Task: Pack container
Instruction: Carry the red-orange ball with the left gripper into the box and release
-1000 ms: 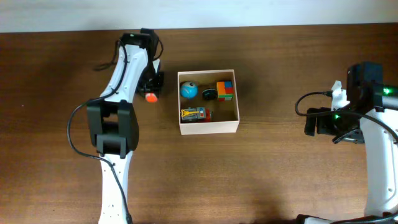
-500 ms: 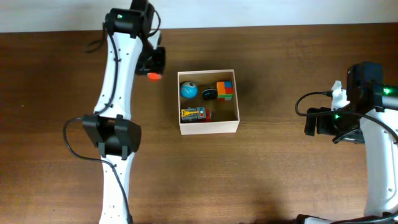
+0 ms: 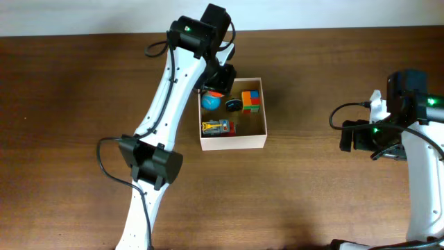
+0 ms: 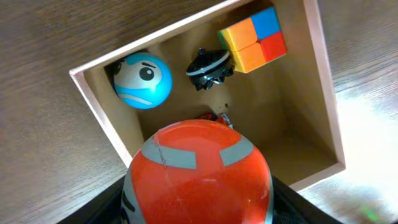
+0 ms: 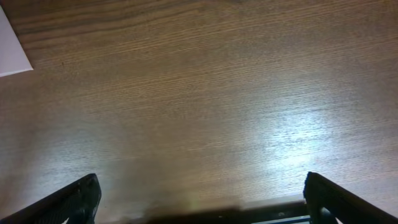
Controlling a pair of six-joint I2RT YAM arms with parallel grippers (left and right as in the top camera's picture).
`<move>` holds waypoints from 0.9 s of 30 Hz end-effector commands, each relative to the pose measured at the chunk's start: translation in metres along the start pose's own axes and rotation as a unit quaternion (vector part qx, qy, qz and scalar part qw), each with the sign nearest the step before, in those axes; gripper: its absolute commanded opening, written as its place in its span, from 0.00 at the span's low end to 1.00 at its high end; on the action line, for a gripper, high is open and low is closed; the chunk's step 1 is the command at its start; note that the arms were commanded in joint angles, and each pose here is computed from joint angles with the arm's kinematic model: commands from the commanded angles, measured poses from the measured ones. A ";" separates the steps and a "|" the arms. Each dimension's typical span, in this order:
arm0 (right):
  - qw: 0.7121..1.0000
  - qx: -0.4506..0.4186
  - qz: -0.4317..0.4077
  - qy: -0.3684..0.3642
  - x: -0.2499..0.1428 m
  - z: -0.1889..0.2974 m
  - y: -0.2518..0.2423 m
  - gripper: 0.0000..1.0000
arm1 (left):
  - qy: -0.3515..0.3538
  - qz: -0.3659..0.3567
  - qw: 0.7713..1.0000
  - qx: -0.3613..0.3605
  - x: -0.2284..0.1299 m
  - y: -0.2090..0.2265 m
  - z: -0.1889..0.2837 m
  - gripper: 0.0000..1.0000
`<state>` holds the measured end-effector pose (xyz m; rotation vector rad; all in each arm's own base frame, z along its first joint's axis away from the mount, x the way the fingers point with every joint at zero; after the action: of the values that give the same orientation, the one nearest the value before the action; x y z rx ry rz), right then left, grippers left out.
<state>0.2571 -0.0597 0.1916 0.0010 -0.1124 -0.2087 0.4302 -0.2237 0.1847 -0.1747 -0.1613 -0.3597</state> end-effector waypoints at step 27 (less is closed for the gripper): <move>1.000 -0.007 -0.002 -0.001 0.000 0.000 -0.004 0.99 | -0.027 -0.010 1.000 0.007 0.003 0.001 0.022 0.99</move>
<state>0.2571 -0.0597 0.1916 0.0010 -0.1124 -0.2091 0.4313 -0.2214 0.1845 -0.1639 -0.1644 -0.3633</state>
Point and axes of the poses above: each gripper's point midway between its finger pads, its own z axis back along the fingers, its own y axis along the line the jaws close on, x = y × z, the point moved 1 cm from there along z, back along the fingers
